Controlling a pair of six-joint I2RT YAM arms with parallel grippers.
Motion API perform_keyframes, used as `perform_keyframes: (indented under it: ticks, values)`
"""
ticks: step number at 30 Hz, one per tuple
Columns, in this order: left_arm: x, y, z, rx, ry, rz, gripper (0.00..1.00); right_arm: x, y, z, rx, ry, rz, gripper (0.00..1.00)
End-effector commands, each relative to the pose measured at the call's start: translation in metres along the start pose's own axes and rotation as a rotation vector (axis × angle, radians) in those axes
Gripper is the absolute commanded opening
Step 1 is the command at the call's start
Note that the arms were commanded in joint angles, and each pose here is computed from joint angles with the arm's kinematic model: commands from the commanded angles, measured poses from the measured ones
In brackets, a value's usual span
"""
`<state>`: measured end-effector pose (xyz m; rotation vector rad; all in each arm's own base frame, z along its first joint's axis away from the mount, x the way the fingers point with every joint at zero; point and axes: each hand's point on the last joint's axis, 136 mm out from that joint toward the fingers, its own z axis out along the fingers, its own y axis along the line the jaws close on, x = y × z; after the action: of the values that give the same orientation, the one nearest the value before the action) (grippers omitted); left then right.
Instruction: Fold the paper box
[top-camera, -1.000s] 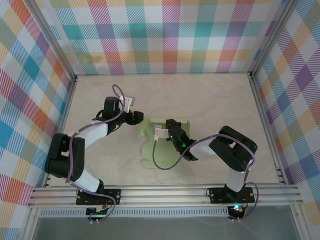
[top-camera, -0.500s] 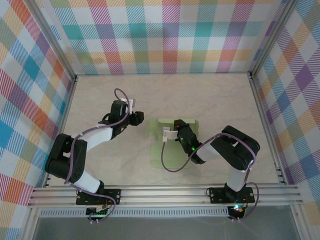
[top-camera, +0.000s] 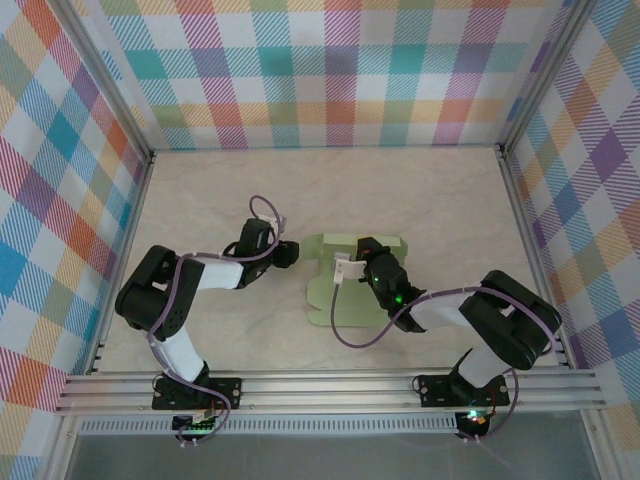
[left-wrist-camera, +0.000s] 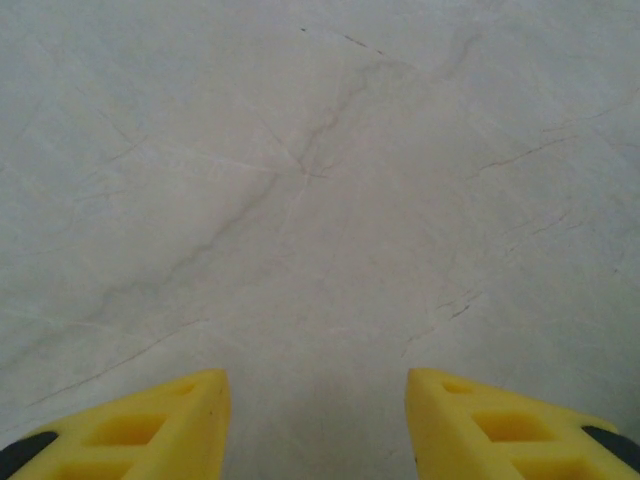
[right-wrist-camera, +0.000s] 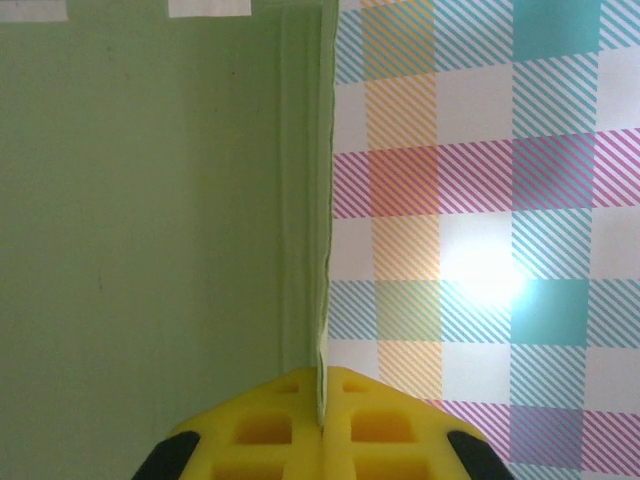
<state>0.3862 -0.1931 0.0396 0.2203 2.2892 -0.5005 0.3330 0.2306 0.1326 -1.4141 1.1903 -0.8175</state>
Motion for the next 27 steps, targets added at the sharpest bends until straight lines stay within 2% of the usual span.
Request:
perform_keyframes:
  ticks: [1,9,13,17,27]
  values:
    - [-0.009,-0.005,-0.001,0.024,-0.057,0.026,0.49,0.007,0.006,0.005,0.013,0.04,-0.039,0.0]
    - [-0.005,-0.001,0.002,0.002,-0.03,0.075,0.49,0.013,0.014,0.015,0.063,0.09,-0.053,0.0]
    - [0.001,-0.015,0.007,0.091,-0.007,0.109,0.45,0.013,0.011,0.012,0.069,0.089,-0.046,0.0]
    - [0.0,-0.028,0.008,0.166,-0.03,0.144,0.42,0.009,0.008,0.011,0.075,0.079,-0.047,0.0]
    - [-0.001,-0.052,0.002,0.275,-0.061,0.208,0.34,0.006,0.014,0.011,0.083,0.103,-0.079,0.0]
